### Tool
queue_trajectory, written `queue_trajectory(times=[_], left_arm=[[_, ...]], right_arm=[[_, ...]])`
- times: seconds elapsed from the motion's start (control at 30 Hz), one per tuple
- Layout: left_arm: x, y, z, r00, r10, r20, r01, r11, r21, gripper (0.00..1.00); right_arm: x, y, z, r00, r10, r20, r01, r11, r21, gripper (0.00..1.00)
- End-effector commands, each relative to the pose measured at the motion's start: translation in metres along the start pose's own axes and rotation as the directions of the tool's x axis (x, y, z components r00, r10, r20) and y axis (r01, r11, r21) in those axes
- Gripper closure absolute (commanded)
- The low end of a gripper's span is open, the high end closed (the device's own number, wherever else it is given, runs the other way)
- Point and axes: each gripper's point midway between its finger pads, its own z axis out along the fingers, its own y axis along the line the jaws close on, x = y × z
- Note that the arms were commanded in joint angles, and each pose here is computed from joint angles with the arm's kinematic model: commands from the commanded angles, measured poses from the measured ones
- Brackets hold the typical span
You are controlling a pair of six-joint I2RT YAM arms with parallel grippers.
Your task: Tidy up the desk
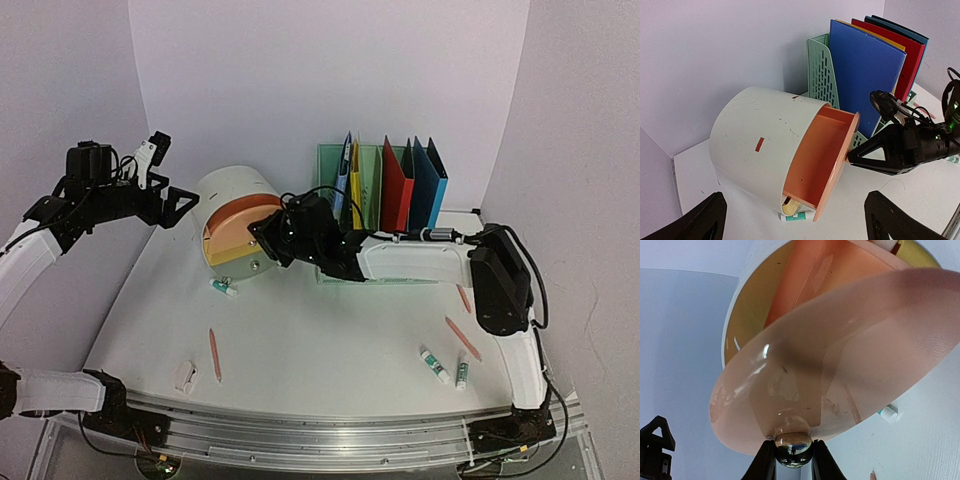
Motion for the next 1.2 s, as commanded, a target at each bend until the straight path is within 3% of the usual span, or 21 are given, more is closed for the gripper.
queue_trajectory(times=[0.0, 0.27, 0.37, 0.5, 0.77, 0.9, 1.0, 1.07, 1.17], left_arm=[[-0.027, 0.003, -0.008, 0.996, 0.038, 0.079, -0.037, 0.999, -0.018, 0.04], [-0.025, 0.003, -0.009, 0.996, 0.038, 0.076, -0.036, 0.999, -0.019, 0.04], [-0.026, 0.003, -0.008, 0.996, 0.038, 0.078, -0.037, 0.999, -0.017, 0.04], [-0.025, 0.001, -0.01, 0.997, 0.038, 0.072, -0.037, 0.999, -0.008, 0.03], [-0.01, -0.014, -0.013, 0.999, 0.047, 0.007, -0.047, 0.996, 0.07, 0.06], [0.025, -0.046, -0.031, 0.987, 0.116, -0.112, -0.088, 0.969, 0.232, 0.13], [0.067, -0.068, -0.047, 0.943, 0.294, -0.159, -0.221, 0.905, 0.364, 0.14], [0.107, -0.077, -0.055, 0.882, 0.407, -0.237, -0.266, 0.846, 0.463, 0.14], [0.166, -0.09, -0.066, 0.787, 0.48, -0.388, -0.177, 0.777, 0.604, 0.15]], right_arm=[[0.001, 0.028, -0.022, 1.0, 0.005, -0.015, -0.005, 0.999, -0.044, 0.88], [0.007, 0.021, -0.03, 1.0, 0.009, -0.023, -0.01, 1.0, -0.023, 0.86], [0.008, 0.015, -0.03, 1.0, 0.012, -0.021, -0.012, 1.0, -0.01, 0.78], [0.006, 0.014, -0.032, 1.0, 0.0, -0.014, 0.0, 1.0, -0.007, 0.59], [0.007, 0.024, -0.048, 0.998, -0.042, -0.038, 0.041, 0.999, -0.025, 0.47], [0.008, 0.028, -0.063, 0.992, -0.118, -0.041, 0.119, 0.993, 0.001, 0.42], [0.005, 0.027, -0.073, 0.985, -0.172, -0.031, 0.173, 0.984, 0.034, 0.4], [0.005, 0.027, -0.076, 0.981, -0.191, -0.033, 0.192, 0.98, 0.04, 0.39], [0.003, 0.028, -0.08, 0.975, -0.219, -0.034, 0.221, 0.974, 0.054, 0.38]])
